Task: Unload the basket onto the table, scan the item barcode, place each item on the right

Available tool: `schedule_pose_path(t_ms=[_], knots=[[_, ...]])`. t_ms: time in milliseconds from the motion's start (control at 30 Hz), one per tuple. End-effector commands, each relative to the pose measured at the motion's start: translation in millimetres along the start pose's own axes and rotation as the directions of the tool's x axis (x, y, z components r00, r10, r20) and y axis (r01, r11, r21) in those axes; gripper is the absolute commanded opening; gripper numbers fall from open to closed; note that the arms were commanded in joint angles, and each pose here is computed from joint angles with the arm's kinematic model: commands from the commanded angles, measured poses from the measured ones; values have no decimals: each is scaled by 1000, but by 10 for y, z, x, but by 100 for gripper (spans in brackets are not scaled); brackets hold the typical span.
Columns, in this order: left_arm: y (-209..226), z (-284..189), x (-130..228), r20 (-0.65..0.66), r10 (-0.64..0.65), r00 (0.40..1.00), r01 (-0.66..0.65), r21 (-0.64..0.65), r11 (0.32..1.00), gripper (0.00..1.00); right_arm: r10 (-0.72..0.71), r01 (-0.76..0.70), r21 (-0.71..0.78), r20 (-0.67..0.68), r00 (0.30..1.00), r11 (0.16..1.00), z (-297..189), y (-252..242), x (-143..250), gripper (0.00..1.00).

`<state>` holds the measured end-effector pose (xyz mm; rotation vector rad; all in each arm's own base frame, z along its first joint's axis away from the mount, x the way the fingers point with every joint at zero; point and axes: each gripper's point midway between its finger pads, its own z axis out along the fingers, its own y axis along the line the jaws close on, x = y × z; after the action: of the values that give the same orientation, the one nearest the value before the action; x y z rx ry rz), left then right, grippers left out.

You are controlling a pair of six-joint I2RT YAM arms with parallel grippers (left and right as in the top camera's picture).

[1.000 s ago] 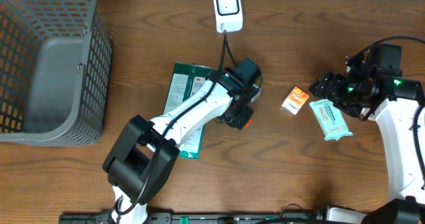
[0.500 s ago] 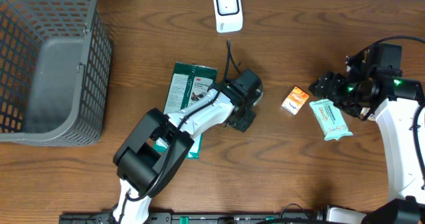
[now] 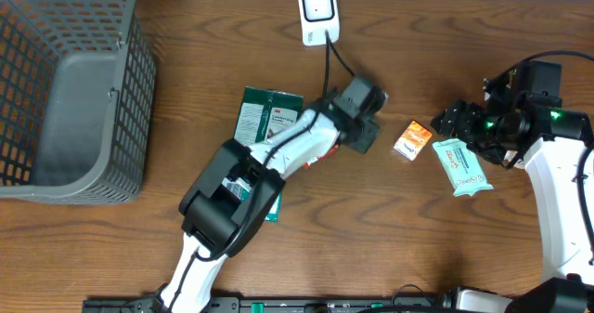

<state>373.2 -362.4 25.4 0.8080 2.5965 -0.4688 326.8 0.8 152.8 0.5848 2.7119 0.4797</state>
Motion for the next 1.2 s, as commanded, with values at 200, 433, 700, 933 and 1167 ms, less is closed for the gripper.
schedule_pose_path(t_ms=[200,433,700,933,1167], knots=[[429,-1027,590,-358,183,916,-199,-8,980,56,-27,27,15,23,999,1000,-22,5,-53,87],[592,-801,853,-351,180,919,-153,104,983,61,-29,28,13,28,999,1000,-22,9,-65,88],[479,-390,895,-239,241,941,-218,116,969,71,-29,28,14,29,999,1000,-22,9,-68,91],[653,-131,996,-216,191,958,-198,-15,980,73,-28,28,14,29,999,1000,-22,8,-67,92],[667,-22,1250,-297,126,947,-136,-15,991,61,-29,28,14,30,999,1000,-22,9,-69,92]])
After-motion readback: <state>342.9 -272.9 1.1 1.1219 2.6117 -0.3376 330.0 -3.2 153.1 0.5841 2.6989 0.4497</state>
